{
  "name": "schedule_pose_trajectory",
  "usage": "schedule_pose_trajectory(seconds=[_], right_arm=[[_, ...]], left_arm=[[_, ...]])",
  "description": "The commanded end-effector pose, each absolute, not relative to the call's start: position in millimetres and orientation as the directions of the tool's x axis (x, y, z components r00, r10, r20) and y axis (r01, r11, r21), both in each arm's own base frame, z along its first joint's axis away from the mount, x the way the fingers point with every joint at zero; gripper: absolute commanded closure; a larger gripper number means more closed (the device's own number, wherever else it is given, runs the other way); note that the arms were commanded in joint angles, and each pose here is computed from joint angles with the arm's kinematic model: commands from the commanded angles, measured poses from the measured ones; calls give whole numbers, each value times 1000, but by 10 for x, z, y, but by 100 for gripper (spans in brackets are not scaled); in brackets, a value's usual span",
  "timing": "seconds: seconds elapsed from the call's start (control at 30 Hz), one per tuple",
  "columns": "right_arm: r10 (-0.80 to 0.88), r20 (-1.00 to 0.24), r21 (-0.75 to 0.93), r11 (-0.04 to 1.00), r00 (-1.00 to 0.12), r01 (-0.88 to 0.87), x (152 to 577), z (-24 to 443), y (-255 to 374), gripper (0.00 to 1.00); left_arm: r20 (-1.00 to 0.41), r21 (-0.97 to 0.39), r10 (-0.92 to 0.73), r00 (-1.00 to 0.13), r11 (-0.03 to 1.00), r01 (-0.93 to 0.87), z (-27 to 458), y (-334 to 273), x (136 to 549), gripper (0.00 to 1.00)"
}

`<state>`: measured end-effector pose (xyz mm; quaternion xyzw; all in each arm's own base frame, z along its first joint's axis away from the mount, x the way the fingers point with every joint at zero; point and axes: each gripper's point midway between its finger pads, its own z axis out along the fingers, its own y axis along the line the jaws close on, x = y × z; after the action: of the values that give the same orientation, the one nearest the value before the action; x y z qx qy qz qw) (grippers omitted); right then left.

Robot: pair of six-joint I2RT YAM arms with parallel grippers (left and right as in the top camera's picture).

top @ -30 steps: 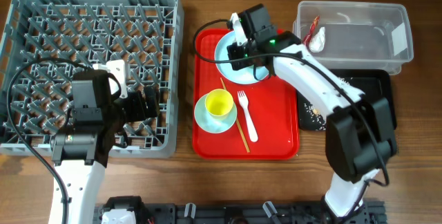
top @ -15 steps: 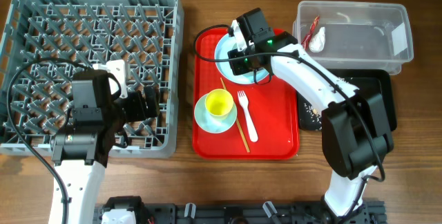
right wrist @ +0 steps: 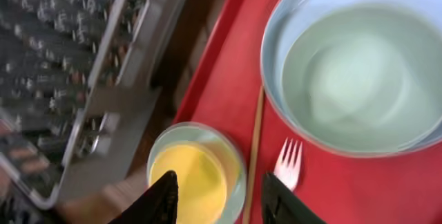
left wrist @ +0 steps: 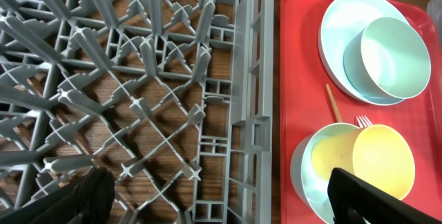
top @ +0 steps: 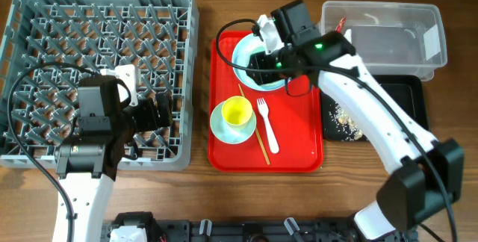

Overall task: Sort waste into correct bins and load items into the dishwasher rack
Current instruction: 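Grasp the yellow cup with the right gripper and lift it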

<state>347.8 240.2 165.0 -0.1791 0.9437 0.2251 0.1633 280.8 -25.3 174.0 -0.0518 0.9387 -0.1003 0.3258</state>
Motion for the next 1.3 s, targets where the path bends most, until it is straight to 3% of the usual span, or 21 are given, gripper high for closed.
schedule_pose_trajectory(seconds=[0.0, 0.2, 0.47, 0.63, 0.8, 1.03, 1.13, 1.27], right_arm=[[-294, -272, 411, 826, -916, -387, 3195, 1428, 2473, 61], [-258, -156, 386, 873, -954, -299, 2970, 1038, 2499, 61], [-170, -114, 330, 923, -979, -199, 2927, 667, 2440, 63], [-133, -106, 314, 936, -985, -160, 2904, 531, 2384, 71], [-124, -117, 307, 939, -985, -154, 2933, 526, 2374, 84], [-86, -86, 295, 949, -993, -108, 2871, 442, 2320, 88], [-87, -82, 292, 950, -993, -107, 2858, 428, 2311, 96], [-84, -103, 304, 946, -991, -112, 2915, 483, 2345, 96]], left_arm=[[-614, -238, -172, -770, 971, -27, 1838, -267, 2838, 0], [-613, -238, -172, -771, 971, -27, 1835, -267, 2835, 0], [-613, -238, -172, -771, 971, -27, 1835, -267, 2835, 0], [-613, -238, -172, -771, 971, -27, 1835, -267, 2835, 0], [-612, -238, -172, -772, 971, -27, 1835, -267, 2834, 0], [-612, -238, -172, -772, 971, -27, 1835, -267, 2834, 0], [-612, -238, -172, -772, 971, -27, 1835, -267, 2834, 0], [-613, -238, -172, -771, 971, -27, 1835, -267, 2835, 0]])
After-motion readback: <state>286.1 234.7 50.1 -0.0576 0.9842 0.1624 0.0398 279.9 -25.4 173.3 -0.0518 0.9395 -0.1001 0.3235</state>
